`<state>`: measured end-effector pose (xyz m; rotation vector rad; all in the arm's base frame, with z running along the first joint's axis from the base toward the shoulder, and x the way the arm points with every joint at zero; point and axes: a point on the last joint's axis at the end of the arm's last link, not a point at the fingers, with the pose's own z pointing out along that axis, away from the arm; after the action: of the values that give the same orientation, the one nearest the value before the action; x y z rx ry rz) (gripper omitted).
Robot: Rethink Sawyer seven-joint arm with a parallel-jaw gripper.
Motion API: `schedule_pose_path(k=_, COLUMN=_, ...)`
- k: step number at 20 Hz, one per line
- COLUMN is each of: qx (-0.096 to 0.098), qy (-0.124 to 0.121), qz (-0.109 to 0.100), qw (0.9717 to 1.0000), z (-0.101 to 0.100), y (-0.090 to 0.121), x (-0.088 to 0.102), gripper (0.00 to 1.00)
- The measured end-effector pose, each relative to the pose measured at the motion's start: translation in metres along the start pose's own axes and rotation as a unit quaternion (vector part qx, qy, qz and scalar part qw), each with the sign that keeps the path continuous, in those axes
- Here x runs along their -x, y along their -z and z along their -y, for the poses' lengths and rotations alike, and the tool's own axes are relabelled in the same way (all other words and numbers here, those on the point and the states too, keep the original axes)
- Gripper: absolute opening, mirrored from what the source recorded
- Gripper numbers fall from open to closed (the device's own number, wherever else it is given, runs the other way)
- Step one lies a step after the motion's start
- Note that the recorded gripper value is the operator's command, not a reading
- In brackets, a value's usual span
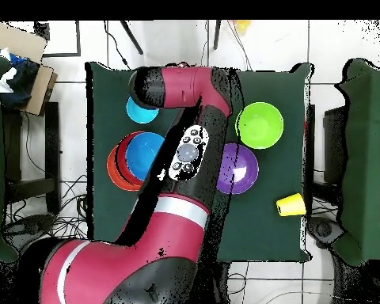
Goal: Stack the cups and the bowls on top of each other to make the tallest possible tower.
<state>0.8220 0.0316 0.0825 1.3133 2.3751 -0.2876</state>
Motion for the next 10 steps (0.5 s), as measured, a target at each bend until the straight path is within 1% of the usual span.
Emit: schedule_pose_path(k=10, qx=0.001, qy=0.001, qz=0.001, qw=1.0000, z=-0.0020, y=-0.0011, x=-0.0005, gripper=1.00)
